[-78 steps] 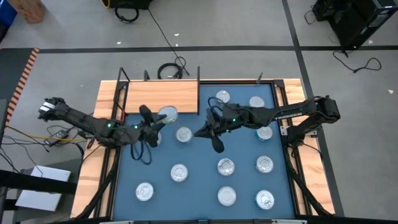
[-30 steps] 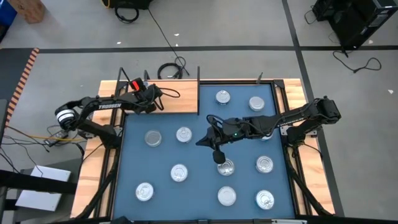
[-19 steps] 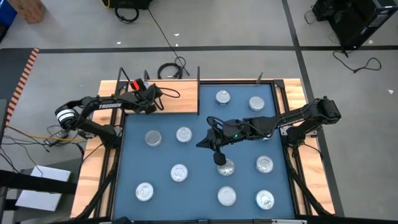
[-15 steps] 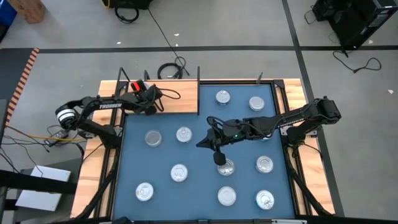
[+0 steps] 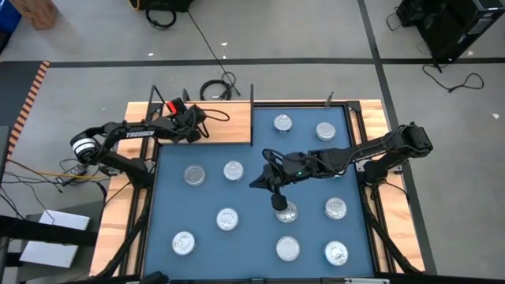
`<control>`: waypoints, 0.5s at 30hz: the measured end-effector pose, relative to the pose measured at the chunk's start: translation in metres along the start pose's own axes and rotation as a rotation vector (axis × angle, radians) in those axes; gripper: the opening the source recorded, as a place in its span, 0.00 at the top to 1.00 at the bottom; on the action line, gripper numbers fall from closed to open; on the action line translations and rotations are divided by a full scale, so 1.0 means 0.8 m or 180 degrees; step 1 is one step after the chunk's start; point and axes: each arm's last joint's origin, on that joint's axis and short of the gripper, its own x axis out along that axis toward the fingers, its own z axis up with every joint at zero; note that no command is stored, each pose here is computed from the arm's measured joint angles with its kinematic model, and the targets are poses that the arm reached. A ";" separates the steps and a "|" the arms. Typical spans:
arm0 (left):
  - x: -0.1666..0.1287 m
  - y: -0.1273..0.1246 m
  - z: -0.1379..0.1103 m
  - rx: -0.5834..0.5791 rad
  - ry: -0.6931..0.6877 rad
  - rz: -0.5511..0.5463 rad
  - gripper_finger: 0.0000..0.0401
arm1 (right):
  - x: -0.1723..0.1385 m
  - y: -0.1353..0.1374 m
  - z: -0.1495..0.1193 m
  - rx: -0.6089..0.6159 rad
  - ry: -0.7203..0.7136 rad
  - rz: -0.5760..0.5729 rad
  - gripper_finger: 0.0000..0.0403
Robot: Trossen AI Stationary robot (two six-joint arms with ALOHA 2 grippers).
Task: Stack canned seafood by type on shelf
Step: Put the green tuna can on the shelf
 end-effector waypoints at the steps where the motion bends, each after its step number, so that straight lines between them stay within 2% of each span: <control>1: 0.002 0.002 0.000 -0.0008 0.0003 0.0017 0.45 | 0.000 0.001 0.000 -0.0003 0.0001 0.0006 0.99; 5: 0.003 0.004 -0.001 -0.0004 0.0026 0.0040 0.46 | 0.000 0.005 -0.001 -0.0014 0.0018 0.0031 0.99; 10: -0.013 0.009 0.010 -0.0143 -0.0040 0.0001 0.47 | 0.000 0.006 -0.001 -0.0018 0.0026 0.0039 0.99; 15: -0.034 0.031 0.023 -0.0439 0.0090 -0.0064 0.57 | 0.000 0.006 -0.002 -0.0018 0.0040 0.0037 0.99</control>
